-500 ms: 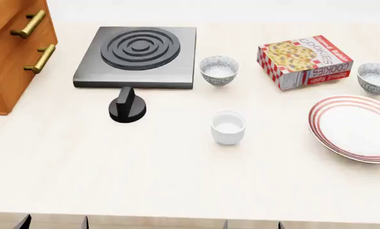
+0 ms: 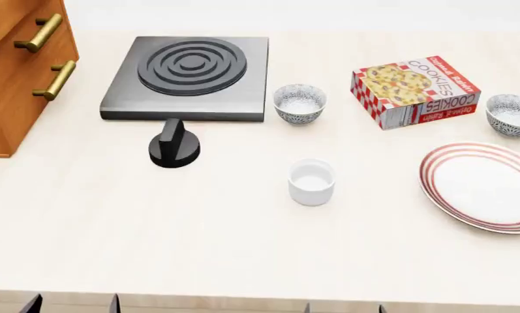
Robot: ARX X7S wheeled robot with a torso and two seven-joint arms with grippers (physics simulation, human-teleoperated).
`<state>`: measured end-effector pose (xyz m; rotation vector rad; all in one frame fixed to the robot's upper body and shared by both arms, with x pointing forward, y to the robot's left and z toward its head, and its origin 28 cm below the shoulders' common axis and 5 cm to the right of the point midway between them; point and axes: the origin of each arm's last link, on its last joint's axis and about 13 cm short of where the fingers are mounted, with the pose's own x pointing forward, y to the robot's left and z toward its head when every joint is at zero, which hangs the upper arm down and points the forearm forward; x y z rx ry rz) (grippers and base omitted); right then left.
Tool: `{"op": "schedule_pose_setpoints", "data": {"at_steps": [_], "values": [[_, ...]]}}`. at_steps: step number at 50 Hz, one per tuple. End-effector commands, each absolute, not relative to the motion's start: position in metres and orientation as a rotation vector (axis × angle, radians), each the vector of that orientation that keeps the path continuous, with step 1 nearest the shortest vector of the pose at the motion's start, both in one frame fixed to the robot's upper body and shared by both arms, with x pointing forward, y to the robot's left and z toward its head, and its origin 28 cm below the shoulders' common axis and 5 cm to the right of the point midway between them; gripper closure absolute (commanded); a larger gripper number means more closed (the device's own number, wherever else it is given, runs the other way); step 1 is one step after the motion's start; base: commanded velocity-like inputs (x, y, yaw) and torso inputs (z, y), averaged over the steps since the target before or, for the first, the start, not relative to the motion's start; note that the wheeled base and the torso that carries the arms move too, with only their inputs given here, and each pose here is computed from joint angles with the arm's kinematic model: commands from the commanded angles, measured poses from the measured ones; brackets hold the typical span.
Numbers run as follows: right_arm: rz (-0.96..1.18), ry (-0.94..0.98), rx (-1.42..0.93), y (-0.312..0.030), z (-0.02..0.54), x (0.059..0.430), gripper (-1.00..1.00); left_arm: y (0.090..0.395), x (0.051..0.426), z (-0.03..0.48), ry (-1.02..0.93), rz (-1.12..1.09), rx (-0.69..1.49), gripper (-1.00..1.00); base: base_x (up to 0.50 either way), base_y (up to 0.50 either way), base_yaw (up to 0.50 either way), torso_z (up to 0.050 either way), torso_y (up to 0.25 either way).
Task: Pick the akita bowl next to the plate and place it on the plate.
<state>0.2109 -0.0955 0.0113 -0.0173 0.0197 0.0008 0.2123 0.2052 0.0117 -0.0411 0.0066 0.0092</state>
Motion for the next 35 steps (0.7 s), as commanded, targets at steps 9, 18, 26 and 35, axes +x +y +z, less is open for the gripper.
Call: {"op": "schedule_pose_setpoints", "data": {"at_steps": [9,18,26,35], "values": [[0.043,-0.006,0.143,-0.098,0.034,0.208,-1.00,0.222,0.209,0.065,-0.023,-0.065,-0.291,-1.00,0.00,0.00,0.00,0.000,0.000],[0.126,-0.096,0.249,-0.095,0.093,0.202,-1.00,0.253,0.223,0.090,-0.008,0.028,-0.377,-1.00,0.00,0.00,0.00,0.000,0.000],[0.208,-0.189,0.287,-0.091,0.143,0.201,-1.00,0.290,0.224,0.103,-0.073,0.152,-0.343,-1.00,0.00,0.00,0.00,0.000,0.000],[0.244,-0.293,0.341,-0.096,0.174,0.205,-1.00,0.309,0.227,0.091,-0.095,0.194,-0.315,-1.00,0.00,0.00,0.00,0.000,0.000]]}}
